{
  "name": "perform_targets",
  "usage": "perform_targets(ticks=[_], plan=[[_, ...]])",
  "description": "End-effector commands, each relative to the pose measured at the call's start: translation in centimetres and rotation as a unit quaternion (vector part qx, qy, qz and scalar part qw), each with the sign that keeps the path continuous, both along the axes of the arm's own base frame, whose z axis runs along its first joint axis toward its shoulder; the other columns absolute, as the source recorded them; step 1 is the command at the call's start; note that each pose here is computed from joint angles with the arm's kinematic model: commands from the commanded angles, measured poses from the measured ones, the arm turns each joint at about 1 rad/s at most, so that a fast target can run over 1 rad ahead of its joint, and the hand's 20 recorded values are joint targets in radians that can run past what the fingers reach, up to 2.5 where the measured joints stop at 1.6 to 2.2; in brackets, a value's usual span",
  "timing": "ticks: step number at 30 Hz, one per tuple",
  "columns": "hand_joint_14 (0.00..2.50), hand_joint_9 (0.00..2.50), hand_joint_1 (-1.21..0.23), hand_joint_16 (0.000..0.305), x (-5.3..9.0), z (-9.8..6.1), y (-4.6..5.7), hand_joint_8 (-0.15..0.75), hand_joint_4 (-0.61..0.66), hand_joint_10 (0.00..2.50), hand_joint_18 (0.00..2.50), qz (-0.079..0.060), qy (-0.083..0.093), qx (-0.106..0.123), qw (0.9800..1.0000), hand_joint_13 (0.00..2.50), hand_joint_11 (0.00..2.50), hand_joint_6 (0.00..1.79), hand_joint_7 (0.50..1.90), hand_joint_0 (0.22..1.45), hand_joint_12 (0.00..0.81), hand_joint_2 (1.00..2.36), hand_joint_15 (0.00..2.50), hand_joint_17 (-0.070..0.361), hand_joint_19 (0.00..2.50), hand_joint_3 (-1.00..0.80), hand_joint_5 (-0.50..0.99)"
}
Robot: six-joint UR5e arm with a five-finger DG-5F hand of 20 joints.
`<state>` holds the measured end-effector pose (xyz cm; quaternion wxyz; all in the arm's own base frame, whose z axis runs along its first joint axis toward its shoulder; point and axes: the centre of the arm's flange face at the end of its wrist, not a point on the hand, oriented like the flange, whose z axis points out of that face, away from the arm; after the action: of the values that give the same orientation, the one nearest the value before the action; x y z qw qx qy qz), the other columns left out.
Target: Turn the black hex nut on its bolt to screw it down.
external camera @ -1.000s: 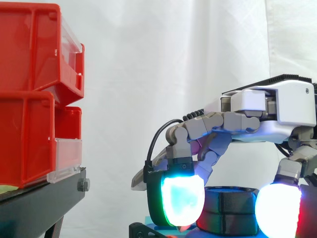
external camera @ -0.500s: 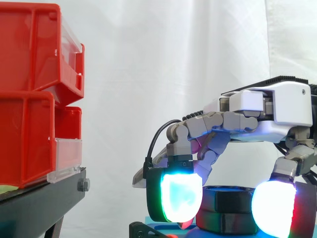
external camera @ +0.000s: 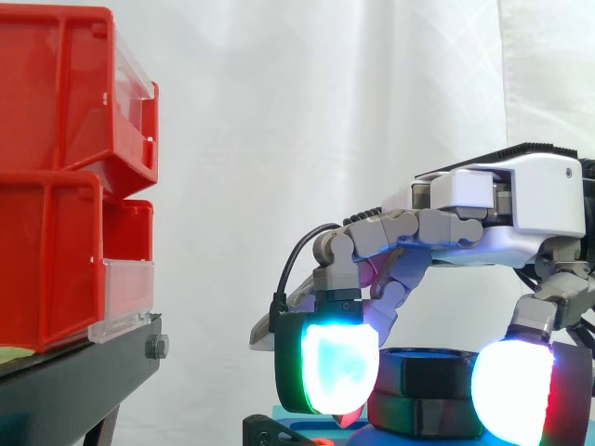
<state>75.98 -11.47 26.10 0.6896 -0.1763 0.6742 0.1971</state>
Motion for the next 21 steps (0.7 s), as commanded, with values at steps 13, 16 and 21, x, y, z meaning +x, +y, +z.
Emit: perform_targets(ticks=[13, 16, 21], plan=[[0.01, 0.89, -0.68, 0.049, 0.07, 0.06, -0.01, 0.278, 0.20, 0.02, 0.41, 0.000, -0.003, 0.000, 1.0000, 0.52, 0.41, 0.50, 1.40, 0.58, 0.320, 1.01, 0.12, 0.110, 0.35, -0.36, -0.04], [0.01, 0.89, -0.68, 0.049, 0.07, 0.06, -0.01, 0.278, 0.20, 0.02, 0.42, 0.000, -0.003, 0.000, 1.0000, 0.52, 0.40, 0.50, 1.41, 0.57, 0.322, 1.01, 0.11, 0.110, 0.35, -0.40, -0.03], [0.01, 0.90, -0.58, 0.056, 0.10, 0.07, 0.10, 0.301, 0.23, 0.02, 0.46, 0.001, -0.004, 0.000, 1.0000, 0.54, 0.40, 0.50, 1.35, 0.47, 0.353, 1.00, 0.10, 0.126, 0.33, -0.50, -0.04]])
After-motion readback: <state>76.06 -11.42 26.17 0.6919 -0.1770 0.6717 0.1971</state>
